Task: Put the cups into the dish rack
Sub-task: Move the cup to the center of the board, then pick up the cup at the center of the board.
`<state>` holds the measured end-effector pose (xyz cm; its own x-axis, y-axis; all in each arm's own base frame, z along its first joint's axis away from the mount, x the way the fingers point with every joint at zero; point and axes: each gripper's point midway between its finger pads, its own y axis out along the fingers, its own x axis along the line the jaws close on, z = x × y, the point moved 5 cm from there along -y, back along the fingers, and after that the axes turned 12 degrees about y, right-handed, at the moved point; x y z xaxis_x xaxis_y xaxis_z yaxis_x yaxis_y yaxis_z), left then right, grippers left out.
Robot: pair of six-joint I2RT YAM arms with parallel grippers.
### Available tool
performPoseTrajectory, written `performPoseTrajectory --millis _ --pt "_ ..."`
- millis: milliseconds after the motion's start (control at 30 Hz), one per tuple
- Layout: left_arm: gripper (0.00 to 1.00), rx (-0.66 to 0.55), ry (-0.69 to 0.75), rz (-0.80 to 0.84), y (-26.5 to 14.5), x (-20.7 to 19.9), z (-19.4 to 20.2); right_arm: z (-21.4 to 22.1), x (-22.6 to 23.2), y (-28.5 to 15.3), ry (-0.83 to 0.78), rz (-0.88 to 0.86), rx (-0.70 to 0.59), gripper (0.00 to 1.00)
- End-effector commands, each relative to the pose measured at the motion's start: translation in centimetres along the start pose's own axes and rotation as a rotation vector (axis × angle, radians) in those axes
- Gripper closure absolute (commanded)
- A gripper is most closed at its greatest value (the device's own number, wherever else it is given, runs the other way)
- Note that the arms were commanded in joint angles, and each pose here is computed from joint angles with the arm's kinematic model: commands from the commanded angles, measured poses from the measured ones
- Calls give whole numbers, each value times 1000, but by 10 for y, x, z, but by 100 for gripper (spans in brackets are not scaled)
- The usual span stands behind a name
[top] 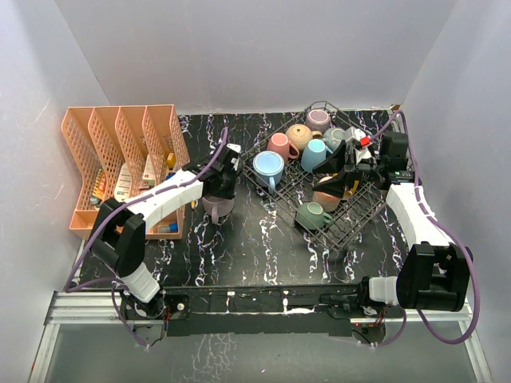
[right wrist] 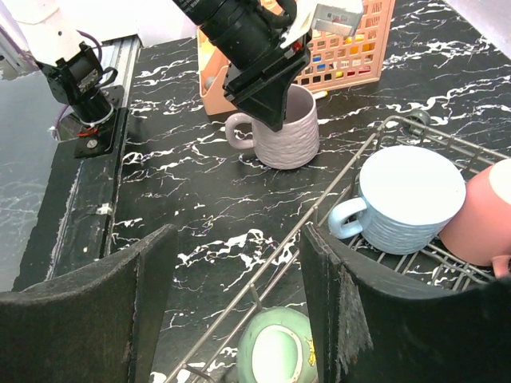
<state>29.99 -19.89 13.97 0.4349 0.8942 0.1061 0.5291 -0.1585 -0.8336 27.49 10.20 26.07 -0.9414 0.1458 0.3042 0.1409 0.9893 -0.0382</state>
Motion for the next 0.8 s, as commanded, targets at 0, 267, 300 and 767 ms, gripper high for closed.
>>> performPoseTrajectory --millis 0,267,300,767 --pt "73 -36 -31 -66 -14 2 -6 -6 3 -1 -46 -7 -8 36" --pt "63 -28 -14 -66 1 -1 -4 -5 1 -1 -36 0 -7 36" --pt "63 -22 -13 -62 5 -2 -3 -4 1 -1 -32 0 -6 36" --pt "100 -7 -41 22 17 -16 1 -10 -4 1 -39 29 35 36"
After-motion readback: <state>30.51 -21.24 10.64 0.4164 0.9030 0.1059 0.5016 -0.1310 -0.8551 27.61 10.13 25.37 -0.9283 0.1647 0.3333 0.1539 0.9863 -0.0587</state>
